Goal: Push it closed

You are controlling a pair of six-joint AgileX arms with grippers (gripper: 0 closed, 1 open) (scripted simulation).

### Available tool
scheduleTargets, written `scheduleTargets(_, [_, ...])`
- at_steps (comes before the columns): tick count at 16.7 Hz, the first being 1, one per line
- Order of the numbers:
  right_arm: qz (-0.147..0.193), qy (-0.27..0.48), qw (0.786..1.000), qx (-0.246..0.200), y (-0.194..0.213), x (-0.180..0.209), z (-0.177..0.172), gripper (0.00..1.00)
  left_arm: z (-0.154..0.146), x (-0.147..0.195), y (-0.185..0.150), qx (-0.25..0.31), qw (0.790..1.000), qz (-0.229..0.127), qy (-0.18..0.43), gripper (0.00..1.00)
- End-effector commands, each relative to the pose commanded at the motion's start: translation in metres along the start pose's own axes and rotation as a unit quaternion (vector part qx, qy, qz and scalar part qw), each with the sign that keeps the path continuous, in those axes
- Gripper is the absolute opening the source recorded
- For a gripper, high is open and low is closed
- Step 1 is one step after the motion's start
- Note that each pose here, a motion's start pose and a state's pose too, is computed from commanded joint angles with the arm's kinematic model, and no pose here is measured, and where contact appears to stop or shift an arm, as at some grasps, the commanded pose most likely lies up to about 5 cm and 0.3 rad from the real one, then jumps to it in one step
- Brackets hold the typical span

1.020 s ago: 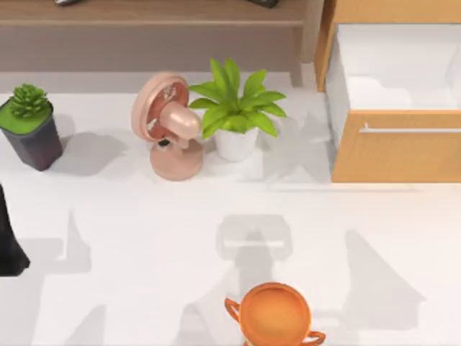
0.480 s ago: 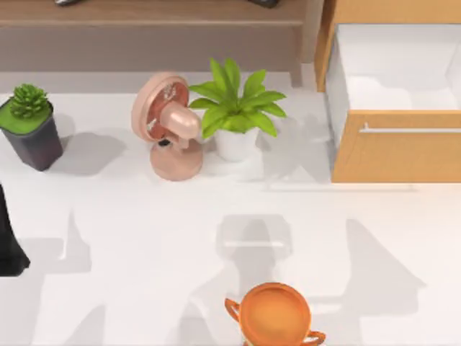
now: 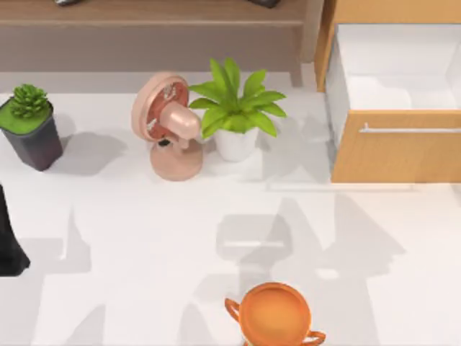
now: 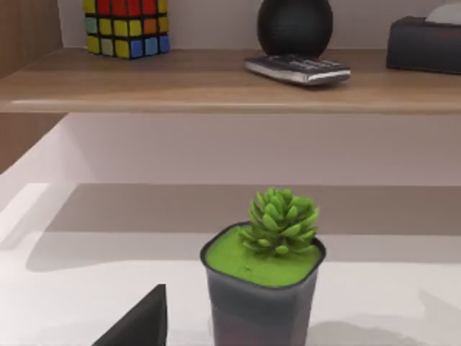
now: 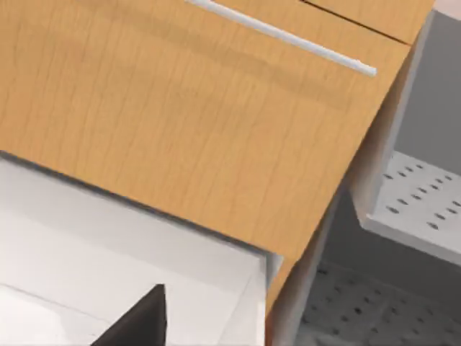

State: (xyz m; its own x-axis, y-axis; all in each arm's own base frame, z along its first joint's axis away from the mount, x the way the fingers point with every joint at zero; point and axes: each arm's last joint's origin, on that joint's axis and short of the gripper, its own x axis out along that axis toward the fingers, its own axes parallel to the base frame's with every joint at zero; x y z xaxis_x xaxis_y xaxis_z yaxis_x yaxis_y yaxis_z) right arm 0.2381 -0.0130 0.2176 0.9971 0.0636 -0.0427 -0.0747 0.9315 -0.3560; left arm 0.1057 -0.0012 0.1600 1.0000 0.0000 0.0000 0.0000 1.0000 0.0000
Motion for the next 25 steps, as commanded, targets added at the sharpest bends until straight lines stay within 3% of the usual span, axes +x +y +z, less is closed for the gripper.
scheduleTargets(3, [0.013,0.003,0.994,-0.113,0.035,0.005,-0.024,1.0,0.0,0.0,0.0,0.0,1.0,0.0,0.0,1.0])
scheduleTargets(6, [0.017,0.003,0.972,-0.233,0.066,0.005,-0.045,1.0,0.0,0.0,0.0,0.0,1.0,0.0,0.0,1.0])
scheduleTargets(10, [0.003,0.002,0.924,-0.383,0.097,0.002,-0.066,1.0,0.0,0.0,0.0,0.0,1.0,0.0,0.0,1.0])
scheduleTargets(14, [-0.019,0.008,0.867,-0.497,0.116,0.0,-0.08,1.0,0.0,0.0,0.0,0.0,1.0,0.0,0.0,1.0])
scheduleTargets(18, [-0.036,0.017,0.828,-0.559,0.124,0.0,-0.089,1.0,0.0,0.0,0.0,0.0,1.0,0.0,0.0,1.0])
scheduleTargets(25, [-0.037,0.02,0.823,-0.566,0.125,0.001,-0.091,1.0,0.0,0.0,0.0,0.0,1.0,0.0,0.0,1.0])
